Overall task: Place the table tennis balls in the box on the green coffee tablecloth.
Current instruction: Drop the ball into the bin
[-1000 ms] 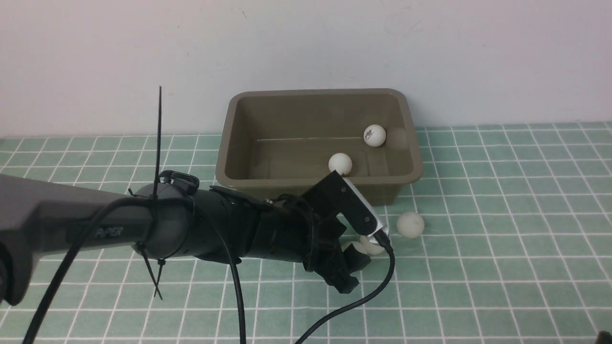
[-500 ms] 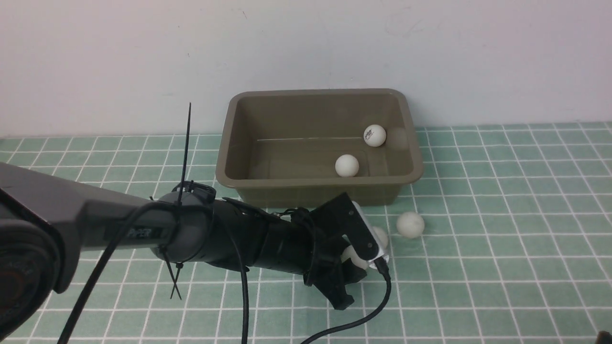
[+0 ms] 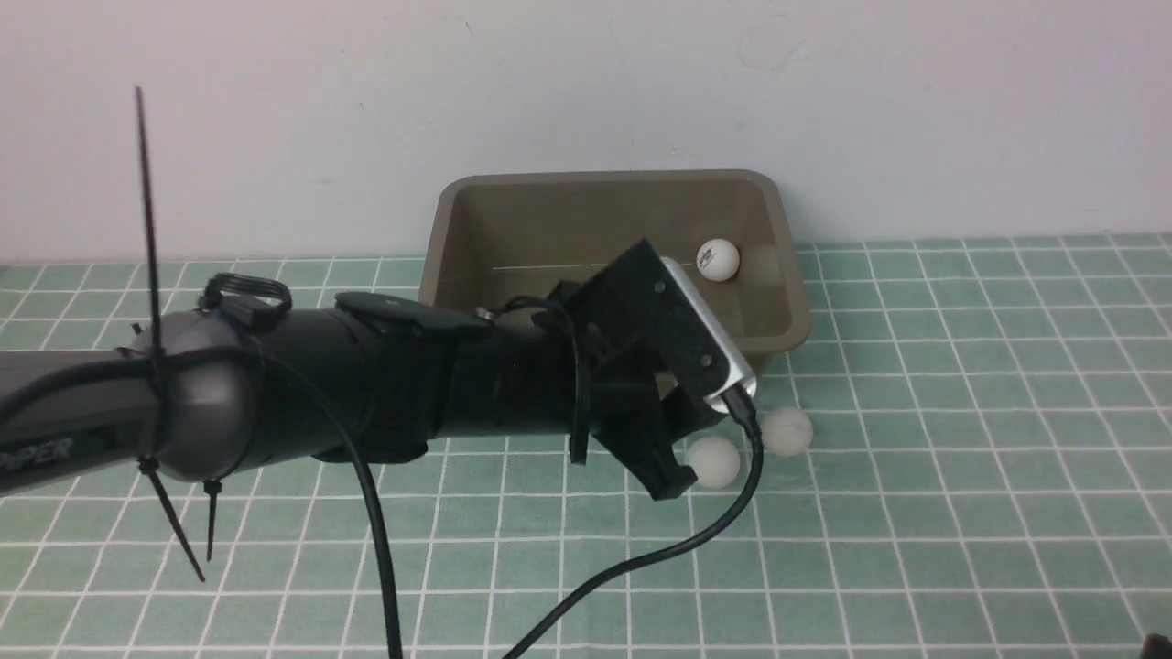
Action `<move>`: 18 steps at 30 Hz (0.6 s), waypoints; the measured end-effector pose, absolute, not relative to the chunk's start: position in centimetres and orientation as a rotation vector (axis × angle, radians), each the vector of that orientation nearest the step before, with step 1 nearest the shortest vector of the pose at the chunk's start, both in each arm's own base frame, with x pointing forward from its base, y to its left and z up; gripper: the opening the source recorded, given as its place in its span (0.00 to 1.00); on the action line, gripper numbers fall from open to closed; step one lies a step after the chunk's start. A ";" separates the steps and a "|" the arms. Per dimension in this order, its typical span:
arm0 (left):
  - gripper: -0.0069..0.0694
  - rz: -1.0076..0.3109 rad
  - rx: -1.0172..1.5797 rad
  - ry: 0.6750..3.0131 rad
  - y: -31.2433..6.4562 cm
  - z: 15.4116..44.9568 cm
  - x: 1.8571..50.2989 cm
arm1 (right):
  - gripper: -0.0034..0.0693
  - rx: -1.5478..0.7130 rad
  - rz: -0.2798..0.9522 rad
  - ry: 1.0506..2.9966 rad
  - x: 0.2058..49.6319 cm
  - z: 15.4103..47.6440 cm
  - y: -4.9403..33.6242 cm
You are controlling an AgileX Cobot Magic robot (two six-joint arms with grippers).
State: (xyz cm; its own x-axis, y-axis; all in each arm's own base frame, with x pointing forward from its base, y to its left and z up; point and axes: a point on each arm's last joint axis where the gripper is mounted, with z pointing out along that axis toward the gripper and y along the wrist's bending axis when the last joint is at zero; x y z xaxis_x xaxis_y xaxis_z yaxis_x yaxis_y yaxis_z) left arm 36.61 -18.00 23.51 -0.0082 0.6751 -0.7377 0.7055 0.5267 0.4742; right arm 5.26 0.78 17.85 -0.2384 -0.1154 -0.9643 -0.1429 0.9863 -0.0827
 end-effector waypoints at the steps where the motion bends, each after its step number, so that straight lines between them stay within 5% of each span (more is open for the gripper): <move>1: 0.55 -0.018 1.160 1.712 -17.4 23.4 37.6 | 0.68 -0.189 0.026 1.815 5.3 17.9 0.8; 7: 0.58 -0.055 1.030 1.786 -13.9 21.6 42.4 | 0.68 -0.192 0.024 1.815 5.3 17.9 0.8; 18: 0.90 -0.192 0.755 1.881 -13.3 23.1 42.7 | 0.68 -0.192 0.024 1.815 5.3 17.9 0.8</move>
State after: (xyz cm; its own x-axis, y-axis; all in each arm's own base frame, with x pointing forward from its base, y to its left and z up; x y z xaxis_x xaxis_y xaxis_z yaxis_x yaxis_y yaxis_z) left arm 42.74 -13.28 23.06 -0.2498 0.4116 -0.8765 0.5805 0.7881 0.2047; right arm 5.26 0.78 17.85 -0.2379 -0.1184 -0.9640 -0.1437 0.9859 -0.0856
